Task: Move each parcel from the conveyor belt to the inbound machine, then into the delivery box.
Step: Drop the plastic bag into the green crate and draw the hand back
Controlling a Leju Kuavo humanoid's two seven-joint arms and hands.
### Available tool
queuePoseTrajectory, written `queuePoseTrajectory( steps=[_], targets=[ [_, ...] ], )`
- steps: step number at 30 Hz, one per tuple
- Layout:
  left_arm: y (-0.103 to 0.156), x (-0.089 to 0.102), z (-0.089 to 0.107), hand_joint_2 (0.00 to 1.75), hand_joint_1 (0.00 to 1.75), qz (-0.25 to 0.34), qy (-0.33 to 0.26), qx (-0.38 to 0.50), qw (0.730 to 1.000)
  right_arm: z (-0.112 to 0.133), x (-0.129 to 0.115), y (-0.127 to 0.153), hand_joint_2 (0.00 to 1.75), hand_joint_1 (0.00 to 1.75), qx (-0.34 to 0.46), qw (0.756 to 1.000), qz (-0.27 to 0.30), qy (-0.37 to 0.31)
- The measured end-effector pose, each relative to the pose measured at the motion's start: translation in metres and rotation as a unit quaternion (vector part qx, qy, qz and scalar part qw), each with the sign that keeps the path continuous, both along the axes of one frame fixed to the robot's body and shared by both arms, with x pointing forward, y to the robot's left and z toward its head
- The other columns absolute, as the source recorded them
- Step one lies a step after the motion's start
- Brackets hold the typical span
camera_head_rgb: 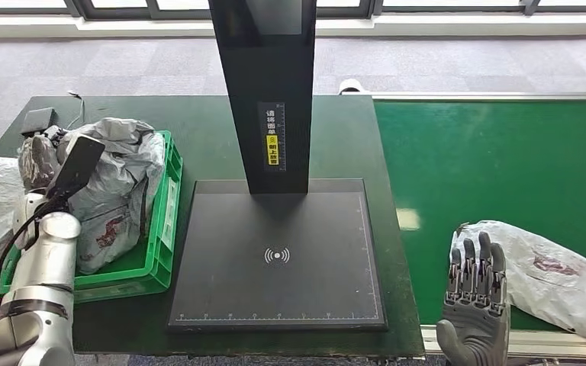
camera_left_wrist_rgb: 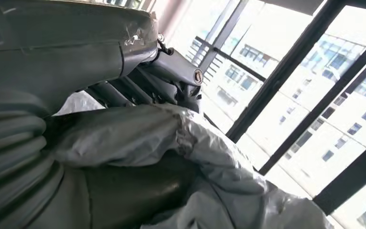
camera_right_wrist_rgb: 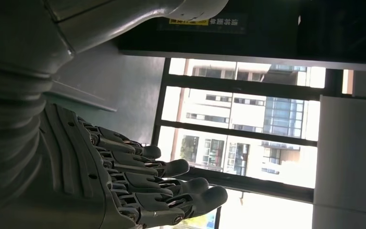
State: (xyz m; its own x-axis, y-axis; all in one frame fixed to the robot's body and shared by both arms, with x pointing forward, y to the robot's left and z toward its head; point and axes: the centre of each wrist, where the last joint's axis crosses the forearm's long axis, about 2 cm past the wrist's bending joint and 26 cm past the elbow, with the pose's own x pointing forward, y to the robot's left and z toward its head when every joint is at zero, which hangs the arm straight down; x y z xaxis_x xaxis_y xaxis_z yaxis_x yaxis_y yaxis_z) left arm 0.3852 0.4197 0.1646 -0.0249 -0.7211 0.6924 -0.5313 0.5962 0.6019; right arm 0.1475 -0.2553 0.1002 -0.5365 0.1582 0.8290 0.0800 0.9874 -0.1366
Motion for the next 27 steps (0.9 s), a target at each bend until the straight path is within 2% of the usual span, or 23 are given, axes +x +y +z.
queuePoseTrajectory(
  steps=[1,4,8,23,27],
  targets=[
    [-0.002,-0.005,-0.005,0.0,0.0,-0.008,0.002,-0.008,1.0,0.0,0.0,0.0,1.75,0.0,-0.001,1.0,-0.001,0.001],
    [-0.009,-0.019,-0.016,0.0,0.0,-0.021,-0.001,-0.021,1.0,-0.001,0.0,-0.001,1.75,0.0,-0.004,1.0,-0.005,0.002],
    [-0.013,-0.03,-0.02,0.0,0.0,-0.024,-0.007,-0.023,0.999,-0.002,0.0,-0.001,1.75,0.0,-0.004,1.0,-0.007,0.004],
    [-0.018,-0.036,-0.019,0.0,0.0,-0.026,-0.017,-0.023,0.999,-0.002,0.0,-0.001,1.75,0.0,-0.004,1.0,-0.008,0.005],
    [-0.02,-0.046,-0.022,0.0,0.0,-0.035,-0.03,-0.052,0.998,-0.002,0.002,-0.001,1.75,0.0,-0.003,1.0,-0.009,0.004]
  ],
)
